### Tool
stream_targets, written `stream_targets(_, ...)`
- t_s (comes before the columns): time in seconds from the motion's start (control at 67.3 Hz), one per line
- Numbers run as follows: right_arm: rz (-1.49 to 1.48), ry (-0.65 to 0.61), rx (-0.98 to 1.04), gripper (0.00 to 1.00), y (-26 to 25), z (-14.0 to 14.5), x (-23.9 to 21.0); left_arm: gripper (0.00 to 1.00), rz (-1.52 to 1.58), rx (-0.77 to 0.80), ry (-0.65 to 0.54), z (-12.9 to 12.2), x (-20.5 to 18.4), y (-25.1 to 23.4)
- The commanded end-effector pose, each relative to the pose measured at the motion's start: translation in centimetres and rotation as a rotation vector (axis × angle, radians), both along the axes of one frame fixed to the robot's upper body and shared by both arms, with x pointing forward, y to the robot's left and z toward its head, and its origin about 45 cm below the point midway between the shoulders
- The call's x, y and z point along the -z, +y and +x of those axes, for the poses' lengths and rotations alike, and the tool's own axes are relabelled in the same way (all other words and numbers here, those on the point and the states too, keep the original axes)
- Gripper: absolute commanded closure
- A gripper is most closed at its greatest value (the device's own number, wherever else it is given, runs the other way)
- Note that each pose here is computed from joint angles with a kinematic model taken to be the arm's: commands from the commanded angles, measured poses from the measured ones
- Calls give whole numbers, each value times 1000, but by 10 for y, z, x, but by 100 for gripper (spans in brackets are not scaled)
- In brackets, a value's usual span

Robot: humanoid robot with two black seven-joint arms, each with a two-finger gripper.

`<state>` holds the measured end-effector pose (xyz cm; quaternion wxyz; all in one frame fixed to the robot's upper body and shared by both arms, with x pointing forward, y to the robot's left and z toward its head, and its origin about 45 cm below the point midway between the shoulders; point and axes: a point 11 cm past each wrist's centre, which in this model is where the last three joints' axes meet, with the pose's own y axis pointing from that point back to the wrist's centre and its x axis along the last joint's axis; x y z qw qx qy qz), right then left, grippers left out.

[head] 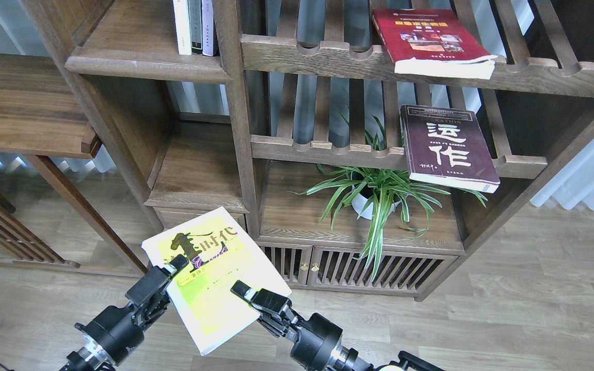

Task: Organize books on shelf
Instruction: 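Lower the yellow book and grip it between both grippers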

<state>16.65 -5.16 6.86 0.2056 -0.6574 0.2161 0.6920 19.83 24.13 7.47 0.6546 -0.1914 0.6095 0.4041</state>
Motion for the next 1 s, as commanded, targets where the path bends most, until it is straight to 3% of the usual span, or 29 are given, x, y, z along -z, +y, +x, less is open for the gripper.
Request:
stream_targets(0.0, -2, 1, -2, 95, 0, -1, 1, 4, -2, 10, 1, 0, 0, -3)
stream_targets(0.208, -3, -1, -3, 95, 0, 0, 0, 10, 2, 46, 20, -8, 5, -10)
stream_targets(0.357, -2, -2, -2, 95, 0, 0, 0, 30, -1, 68, 26, -11, 6, -15)
stream_targets(0.535, -3, 1, -2, 95, 0, 0, 1, 34, -5, 84, 4, -3, 2, -21)
stream_targets(0.698, -4, -2, -3, 95, 0, 0, 1, 53, -3, 92, 5, -4, 2, -22)
stream_targets(0.877, -4, -2, -3, 95, 0, 0, 1, 61, 4, 97, 11, -6, 4, -21)
stream_targets(0.951, -4, 0, -3, 95, 0, 0, 1, 69, 4, 98, 11, -6, 4, -21)
stream_targets(0.966, -4, 0, -3, 95, 0, 0, 1, 80, 3, 99, 11, -6, 4, -22)
stream_targets(0.981, -5, -1, -5, 95, 0, -1, 1, 82, 4, 99, 13, -7, 4, -21)
